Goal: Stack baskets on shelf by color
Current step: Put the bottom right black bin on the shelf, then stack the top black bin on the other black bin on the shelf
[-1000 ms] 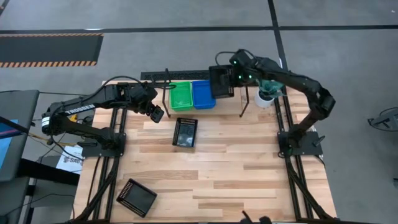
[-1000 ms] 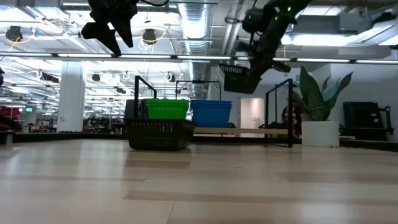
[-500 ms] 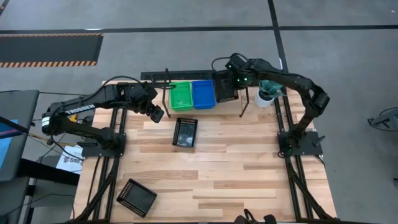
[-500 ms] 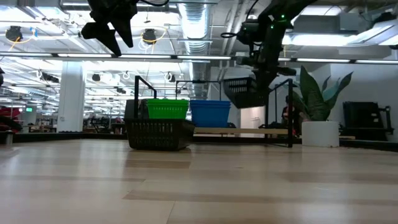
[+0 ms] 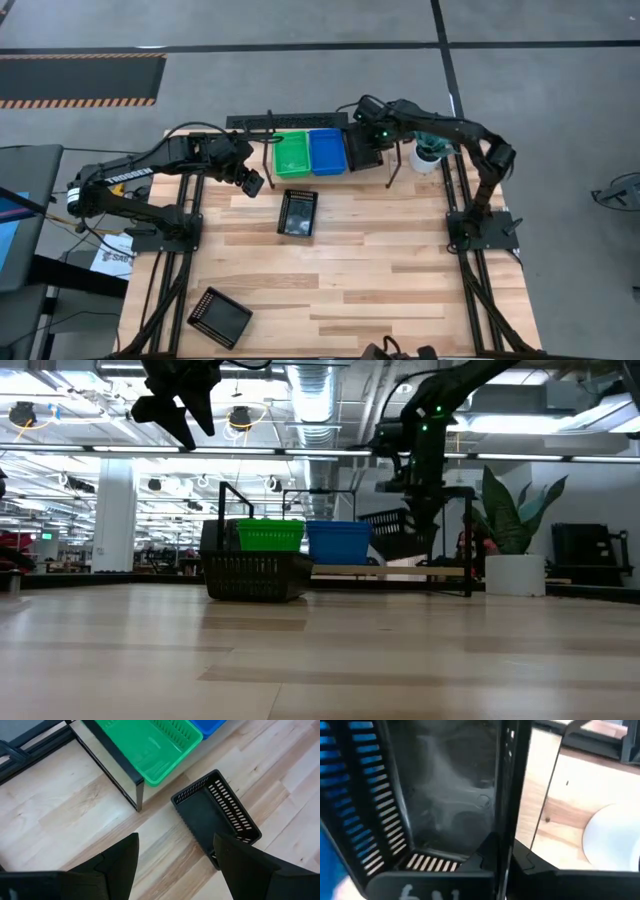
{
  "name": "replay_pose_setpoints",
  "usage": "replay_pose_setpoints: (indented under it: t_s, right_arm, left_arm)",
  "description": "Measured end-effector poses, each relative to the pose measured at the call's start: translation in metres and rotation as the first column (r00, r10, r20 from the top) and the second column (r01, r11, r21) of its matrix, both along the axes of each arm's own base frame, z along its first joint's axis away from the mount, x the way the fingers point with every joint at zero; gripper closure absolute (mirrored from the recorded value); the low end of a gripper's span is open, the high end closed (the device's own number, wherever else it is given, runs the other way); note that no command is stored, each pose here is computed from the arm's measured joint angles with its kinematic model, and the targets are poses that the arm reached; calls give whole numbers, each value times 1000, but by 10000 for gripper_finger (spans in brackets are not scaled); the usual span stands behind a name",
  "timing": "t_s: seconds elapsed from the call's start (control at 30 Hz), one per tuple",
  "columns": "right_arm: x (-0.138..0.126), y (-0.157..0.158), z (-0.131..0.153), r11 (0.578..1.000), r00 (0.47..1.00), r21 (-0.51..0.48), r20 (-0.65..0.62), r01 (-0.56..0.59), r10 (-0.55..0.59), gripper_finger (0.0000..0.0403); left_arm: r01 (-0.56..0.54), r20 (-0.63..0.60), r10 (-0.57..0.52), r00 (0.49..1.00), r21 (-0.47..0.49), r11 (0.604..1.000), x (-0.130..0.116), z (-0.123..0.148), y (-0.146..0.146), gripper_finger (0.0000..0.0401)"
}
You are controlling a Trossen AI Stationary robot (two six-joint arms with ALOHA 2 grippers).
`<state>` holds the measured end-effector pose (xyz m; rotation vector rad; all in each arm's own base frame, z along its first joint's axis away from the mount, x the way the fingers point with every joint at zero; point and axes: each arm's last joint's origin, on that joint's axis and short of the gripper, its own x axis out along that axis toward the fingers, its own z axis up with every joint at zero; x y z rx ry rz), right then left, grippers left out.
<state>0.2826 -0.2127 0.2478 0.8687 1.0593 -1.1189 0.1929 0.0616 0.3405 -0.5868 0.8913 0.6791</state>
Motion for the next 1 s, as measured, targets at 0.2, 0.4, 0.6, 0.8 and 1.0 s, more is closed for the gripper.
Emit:
replay_pose_setpoints:
  t_s: [0.2,0.4,0.6,0.8,1.0]
  right_arm:
    - [4,1,-7,1000,1000,17,-22,-3,3,387]
    - [-2,-3,-7,997,998,35,-26,63,-62,367]
    - [-3,-5,-7,997,997,34,-23,69,-68,323]
    - [-4,-6,2,999,999,33,-43,10,-8,288]
    - [-6,-4,57,998,998,-64,55,-16,19,267]
  left_arm:
    - [3,1,-3,1000,-3,1000,0,0,0,157]
    - [6,-2,-6,1000,2,1000,0,0,0,157]
    - [5,-3,-5,1000,4,1000,0,0,0,157]
    - [7,-4,-7,1000,5,1000,0,0,0,157]
    - [34,-35,-36,999,-48,998,-3,-2,-2,157]
